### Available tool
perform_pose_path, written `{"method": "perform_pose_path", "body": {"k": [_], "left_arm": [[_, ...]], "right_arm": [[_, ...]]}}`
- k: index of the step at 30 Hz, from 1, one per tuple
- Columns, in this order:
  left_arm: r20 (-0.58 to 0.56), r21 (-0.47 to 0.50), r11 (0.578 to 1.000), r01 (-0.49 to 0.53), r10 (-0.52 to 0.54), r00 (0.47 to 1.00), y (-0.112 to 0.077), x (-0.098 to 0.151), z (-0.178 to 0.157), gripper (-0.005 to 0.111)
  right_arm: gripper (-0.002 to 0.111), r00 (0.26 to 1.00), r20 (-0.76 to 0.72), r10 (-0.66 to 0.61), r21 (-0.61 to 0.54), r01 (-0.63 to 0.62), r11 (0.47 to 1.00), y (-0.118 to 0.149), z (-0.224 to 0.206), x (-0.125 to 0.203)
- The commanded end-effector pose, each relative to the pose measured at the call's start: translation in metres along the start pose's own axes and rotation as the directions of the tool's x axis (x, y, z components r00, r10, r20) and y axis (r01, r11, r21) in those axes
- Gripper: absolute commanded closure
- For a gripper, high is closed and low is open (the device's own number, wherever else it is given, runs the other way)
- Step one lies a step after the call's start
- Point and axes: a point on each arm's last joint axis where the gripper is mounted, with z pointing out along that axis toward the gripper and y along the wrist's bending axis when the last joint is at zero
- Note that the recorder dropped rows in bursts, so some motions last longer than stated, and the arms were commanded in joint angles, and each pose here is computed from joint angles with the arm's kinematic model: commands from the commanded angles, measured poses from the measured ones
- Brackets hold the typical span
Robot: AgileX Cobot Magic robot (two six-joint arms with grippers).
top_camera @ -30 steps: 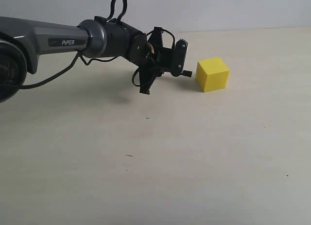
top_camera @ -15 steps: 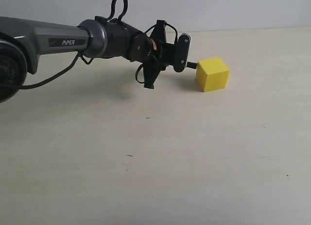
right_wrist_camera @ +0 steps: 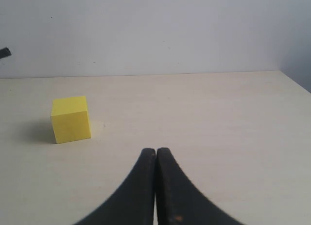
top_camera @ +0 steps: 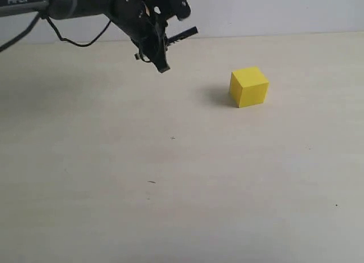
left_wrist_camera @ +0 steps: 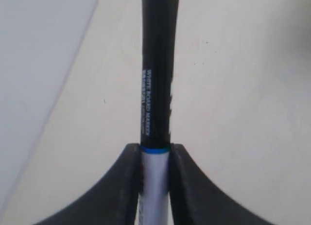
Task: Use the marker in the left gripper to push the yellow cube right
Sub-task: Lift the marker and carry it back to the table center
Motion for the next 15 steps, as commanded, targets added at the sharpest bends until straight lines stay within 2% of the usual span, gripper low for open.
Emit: {"method": "perform_pose_path", "body": {"k": [1, 3, 5, 6, 8, 10, 15], "left_arm": [[-0.162, 0.019, 0.896, 0.443, -0.435, 0.886, 0.001, 0.009, -0.022, 0.107], [-0.279, -0.003, 0.82, 0.572, -0.55, 0.787, -0.006, 0.016, -0.026, 0.107], [-0.41, -0.068, 0.719, 0.692, -0.652, 0.637, -0.015, 0.025, -0.031, 0.107], [-0.458, -0.097, 0.692, 0.715, -0.669, 0.585, -0.019, 0.028, -0.033, 0.107], [-0.551, -0.142, 0.67, 0.729, -0.665, 0.504, -0.031, 0.033, -0.038, 0.107], [-0.564, -0.148, 0.665, 0.732, -0.665, 0.49, -0.043, 0.03, -0.038, 0.107], [-0.586, -0.159, 0.653, 0.741, -0.667, 0.461, -0.091, 0.011, -0.051, 0.107]], "right_arm": [[0.108, 1.0, 0.014, -0.004, -0.002, 0.004, 1.0, 0.0, 0.0, 0.0], [0.108, 1.0, 0.014, -0.005, -0.002, 0.005, 1.0, 0.0, 0.0, 0.0], [0.108, 1.0, 0.014, -0.005, -0.002, 0.005, 1.0, 0.0, 0.0, 0.0], [0.108, 1.0, 0.014, -0.005, -0.002, 0.005, 1.0, 0.0, 0.0, 0.0], [0.108, 1.0, 0.014, -0.005, -0.002, 0.005, 1.0, 0.0, 0.0, 0.0], [0.108, 1.0, 0.014, -0.005, -0.002, 0.005, 1.0, 0.0, 0.0, 0.0], [0.108, 1.0, 0.014, -0.005, -0.002, 0.005, 1.0, 0.0, 0.0, 0.0]]}}
